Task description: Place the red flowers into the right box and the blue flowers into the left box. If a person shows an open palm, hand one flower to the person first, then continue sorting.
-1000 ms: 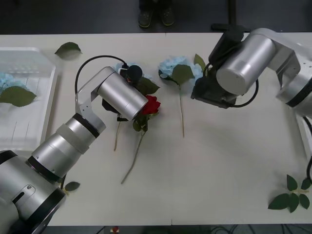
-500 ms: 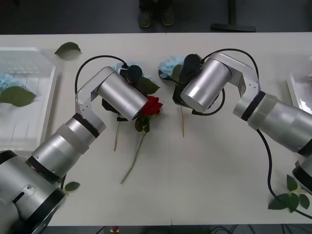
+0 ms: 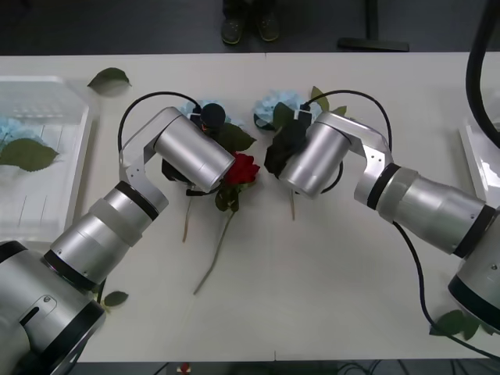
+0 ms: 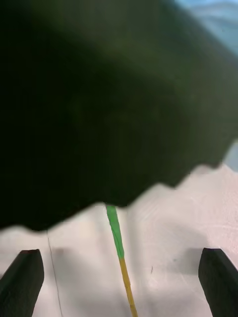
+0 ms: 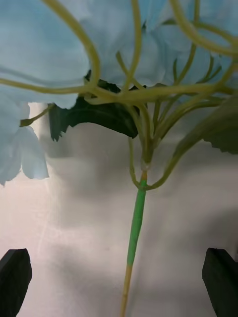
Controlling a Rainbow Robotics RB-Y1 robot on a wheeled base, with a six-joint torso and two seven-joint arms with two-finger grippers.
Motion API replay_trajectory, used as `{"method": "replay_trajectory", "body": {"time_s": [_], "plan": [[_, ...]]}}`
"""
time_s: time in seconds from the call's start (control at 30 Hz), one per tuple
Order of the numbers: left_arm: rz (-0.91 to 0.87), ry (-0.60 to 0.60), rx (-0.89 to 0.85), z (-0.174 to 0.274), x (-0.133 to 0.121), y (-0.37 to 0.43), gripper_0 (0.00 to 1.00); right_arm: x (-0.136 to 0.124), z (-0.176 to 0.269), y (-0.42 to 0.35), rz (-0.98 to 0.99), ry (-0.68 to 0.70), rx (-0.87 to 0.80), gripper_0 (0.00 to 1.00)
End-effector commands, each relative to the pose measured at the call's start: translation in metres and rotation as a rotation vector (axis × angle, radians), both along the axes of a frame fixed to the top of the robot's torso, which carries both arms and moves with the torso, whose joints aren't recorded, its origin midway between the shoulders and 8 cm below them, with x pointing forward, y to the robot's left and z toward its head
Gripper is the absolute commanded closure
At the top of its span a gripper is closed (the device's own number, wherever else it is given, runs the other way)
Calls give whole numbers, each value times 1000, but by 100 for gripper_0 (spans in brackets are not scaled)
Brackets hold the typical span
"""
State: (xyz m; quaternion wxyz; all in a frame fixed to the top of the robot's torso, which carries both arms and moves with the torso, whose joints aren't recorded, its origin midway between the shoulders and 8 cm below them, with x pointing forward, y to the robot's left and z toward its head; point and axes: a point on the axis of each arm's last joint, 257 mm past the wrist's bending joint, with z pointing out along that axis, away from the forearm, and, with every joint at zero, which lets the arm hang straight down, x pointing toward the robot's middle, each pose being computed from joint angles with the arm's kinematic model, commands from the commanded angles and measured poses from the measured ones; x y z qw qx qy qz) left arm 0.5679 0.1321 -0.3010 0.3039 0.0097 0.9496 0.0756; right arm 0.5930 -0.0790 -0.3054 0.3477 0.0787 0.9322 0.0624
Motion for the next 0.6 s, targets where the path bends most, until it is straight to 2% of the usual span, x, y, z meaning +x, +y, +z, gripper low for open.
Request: {"method": "replay_trajectory", "body": {"time_s": [0.03, 0.3, 0.33, 0.37, 0.43, 0.47, 0.5, 0.6], "plan": [[-15, -30, -17, 24, 12, -9, 0, 9, 15, 19, 31, -43, 13, 9], [-24, -27, 9, 22, 13, -4, 0, 12, 10, 17, 57, -71, -36, 9], [-24, -23, 13, 21, 13, -3, 0, 13, 9, 16, 66, -80, -50, 13], [-25, -25, 13, 21, 13, -3, 0, 13, 7, 16, 71, -83, -55, 19], [-26, -21, 17, 20, 12, -2, 0, 14, 0, 11, 90, -94, -90, 64], [-26, -19, 18, 19, 12, -2, 0, 14, -3, 11, 94, -94, -97, 77], [-25, -14, 22, 18, 11, -1, 0, 13, -6, 9, 99, -94, -108, 98], [-28, -6, 32, 16, 10, 2, 0, 14, -11, 6, 108, -98, -129, 100]]}}
